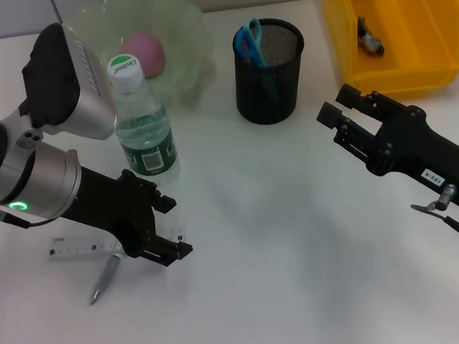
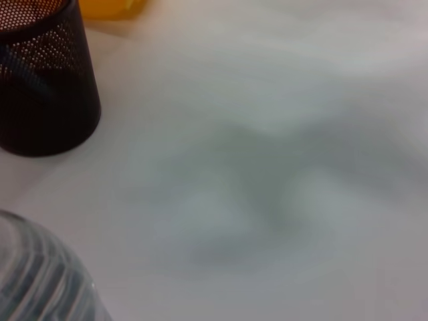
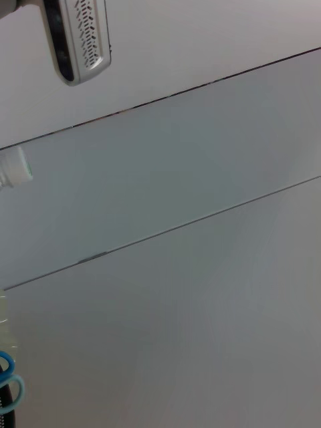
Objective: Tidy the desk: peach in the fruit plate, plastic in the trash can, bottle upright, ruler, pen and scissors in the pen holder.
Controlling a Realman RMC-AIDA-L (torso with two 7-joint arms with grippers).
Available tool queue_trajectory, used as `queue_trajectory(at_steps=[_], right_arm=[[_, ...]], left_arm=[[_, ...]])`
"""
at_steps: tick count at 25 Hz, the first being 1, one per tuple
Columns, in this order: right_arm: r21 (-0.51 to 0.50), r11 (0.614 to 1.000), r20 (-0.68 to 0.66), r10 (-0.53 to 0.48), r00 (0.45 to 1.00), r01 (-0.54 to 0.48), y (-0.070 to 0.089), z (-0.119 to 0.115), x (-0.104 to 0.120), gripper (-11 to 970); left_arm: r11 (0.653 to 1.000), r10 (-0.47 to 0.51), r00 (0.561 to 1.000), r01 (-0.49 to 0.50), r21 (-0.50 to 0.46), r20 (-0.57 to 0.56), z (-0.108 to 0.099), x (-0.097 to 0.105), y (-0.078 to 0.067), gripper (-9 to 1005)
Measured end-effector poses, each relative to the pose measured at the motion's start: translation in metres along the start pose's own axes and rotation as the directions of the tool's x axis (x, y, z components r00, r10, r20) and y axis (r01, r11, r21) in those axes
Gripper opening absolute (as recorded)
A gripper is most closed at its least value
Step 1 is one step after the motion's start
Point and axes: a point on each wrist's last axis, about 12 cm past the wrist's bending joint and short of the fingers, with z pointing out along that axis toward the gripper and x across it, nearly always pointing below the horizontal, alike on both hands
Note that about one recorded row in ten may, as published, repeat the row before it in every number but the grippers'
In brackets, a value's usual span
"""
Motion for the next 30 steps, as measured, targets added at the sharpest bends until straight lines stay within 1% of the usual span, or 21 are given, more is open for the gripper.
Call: queue_trajectory(at_steps=[9, 12, 15, 30], right_arm=[[0.002, 1.000, -0.002, 0.000, 1.000, 0.000, -0.001, 0.001, 0.000, 485], [0.006, 1.000, -0.009, -0.001, 1.000, 0.001, -0.002, 0.002, 0.000, 485], [0.002, 1.000, -0.016, 0.000, 1.000, 0.000, -0.002, 0.005, 0.001, 485], [-0.003, 1.000, -0.013, -0.004, 1.000, 0.004, -0.003, 0.009, -0.001, 484]], left_arm=[[1.000, -0.013, 0.999, 0.013, 0.008, -0.029, 0.007, 0.003, 0.004, 750], [1.000, -0.017, 0.999, 0.016, -0.009, -0.034, 0.009, 0.005, 0.006, 750], [1.000, -0.010, 0.999, 0.009, -0.014, -0.053, 0.011, 0.006, 0.007, 750], [1.000, 0.005, 0.998, -0.006, -0.011, -0.066, 0.016, 0.004, 0.008, 751]])
